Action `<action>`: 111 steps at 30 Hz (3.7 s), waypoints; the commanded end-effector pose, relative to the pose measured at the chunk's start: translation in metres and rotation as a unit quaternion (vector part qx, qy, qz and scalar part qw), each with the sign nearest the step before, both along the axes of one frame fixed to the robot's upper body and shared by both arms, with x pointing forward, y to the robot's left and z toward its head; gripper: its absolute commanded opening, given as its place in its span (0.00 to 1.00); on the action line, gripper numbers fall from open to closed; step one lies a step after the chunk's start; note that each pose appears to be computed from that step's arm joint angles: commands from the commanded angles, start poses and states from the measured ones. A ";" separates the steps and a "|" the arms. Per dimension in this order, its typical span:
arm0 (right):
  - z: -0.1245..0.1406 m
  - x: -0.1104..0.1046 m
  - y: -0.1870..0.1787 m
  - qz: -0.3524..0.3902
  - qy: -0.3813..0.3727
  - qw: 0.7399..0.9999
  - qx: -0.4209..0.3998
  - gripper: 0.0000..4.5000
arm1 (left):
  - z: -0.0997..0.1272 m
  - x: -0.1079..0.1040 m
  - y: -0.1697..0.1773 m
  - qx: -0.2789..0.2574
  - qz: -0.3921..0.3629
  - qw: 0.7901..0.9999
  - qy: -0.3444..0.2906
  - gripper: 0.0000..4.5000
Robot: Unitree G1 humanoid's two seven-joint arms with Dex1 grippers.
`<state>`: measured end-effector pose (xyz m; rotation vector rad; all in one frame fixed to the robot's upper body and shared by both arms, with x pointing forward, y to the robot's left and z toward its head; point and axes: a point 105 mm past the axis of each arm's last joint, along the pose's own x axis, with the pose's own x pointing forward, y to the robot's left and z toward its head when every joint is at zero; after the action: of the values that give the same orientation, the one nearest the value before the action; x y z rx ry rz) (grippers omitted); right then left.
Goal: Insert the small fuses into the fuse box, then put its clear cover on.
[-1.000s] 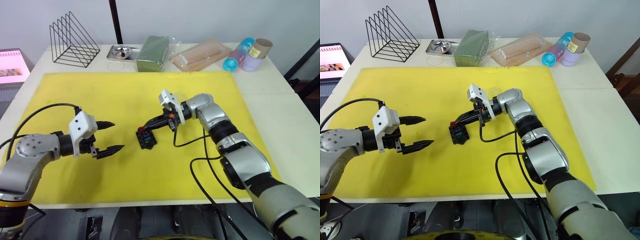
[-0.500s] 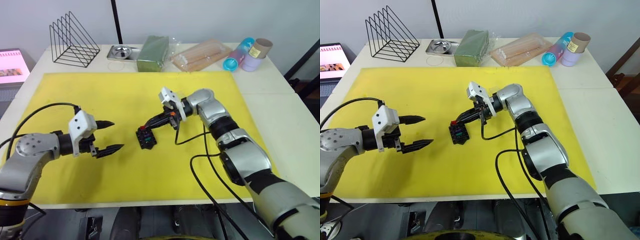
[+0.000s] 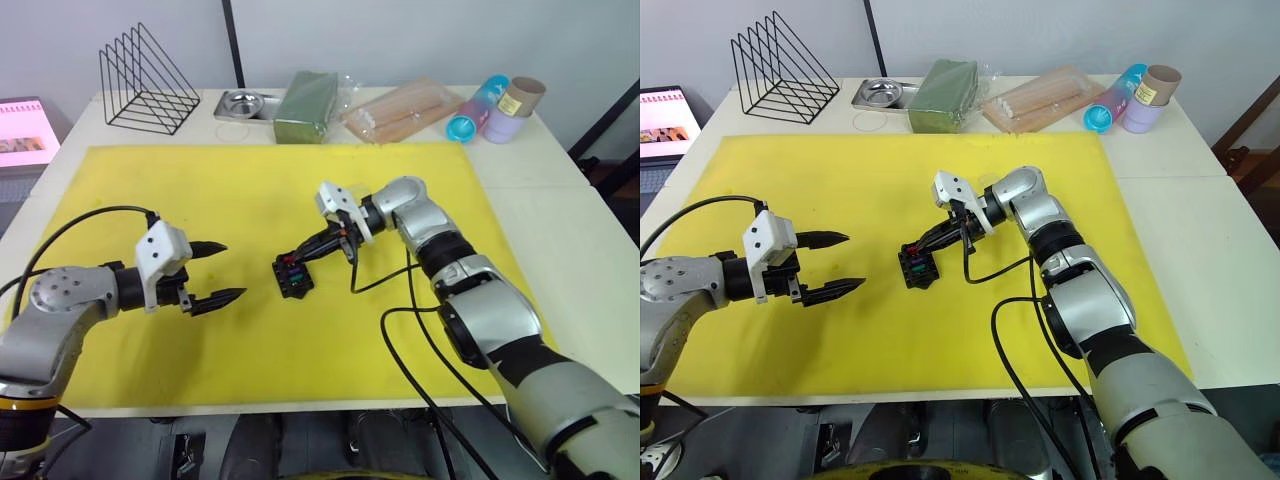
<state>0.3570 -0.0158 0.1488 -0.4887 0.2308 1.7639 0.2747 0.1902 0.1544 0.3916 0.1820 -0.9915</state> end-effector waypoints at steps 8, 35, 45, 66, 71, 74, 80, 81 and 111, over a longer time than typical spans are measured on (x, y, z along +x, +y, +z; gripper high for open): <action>0.005 0.002 0.006 0.020 -0.060 0.998 -0.029 0.01 | 0.009 0.001 0.002 0.004 -0.001 1.000 -0.025 1.00; 0.013 -0.004 0.007 0.051 -0.040 0.997 -0.051 0.01 | 0.010 0.001 0.000 0.001 0.000 1.000 -0.031 1.00; 0.013 -0.007 0.009 0.060 -0.036 0.996 -0.053 0.01 | 0.010 0.001 -0.001 -0.001 0.001 1.000 -0.031 1.00; 0.000 -0.008 0.005 0.082 -0.071 0.989 -0.101 0.01 | 0.010 0.000 -0.003 0.000 0.002 0.999 -0.032 1.00; 0.005 -0.008 0.007 0.077 -0.059 0.991 -0.092 0.01 | 0.009 0.000 -0.003 -0.001 0.001 0.999 -0.033 1.00; 0.008 -0.008 0.007 0.076 -0.059 0.992 -0.087 0.01 | 0.009 0.000 -0.004 -0.001 0.000 0.999 -0.033 1.00; 0.014 -0.008 0.008 0.073 -0.059 0.993 -0.076 0.01 | 0.009 0.000 -0.005 -0.002 0.000 0.999 -0.033 1.00; 0.014 -0.008 0.008 0.074 -0.060 0.992 -0.078 0.01 | 0.009 0.000 -0.005 -0.002 -0.001 0.999 -0.033 1.00; 0.026 -0.008 0.008 0.082 -0.092 0.990 -0.071 0.16 | 0.007 0.001 -0.004 -0.006 0.002 0.999 -0.032 1.00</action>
<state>0.3491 -0.0090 0.1583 -0.7708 0.2599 1.8554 0.2765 0.1886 0.1548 0.3882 0.1537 -0.9704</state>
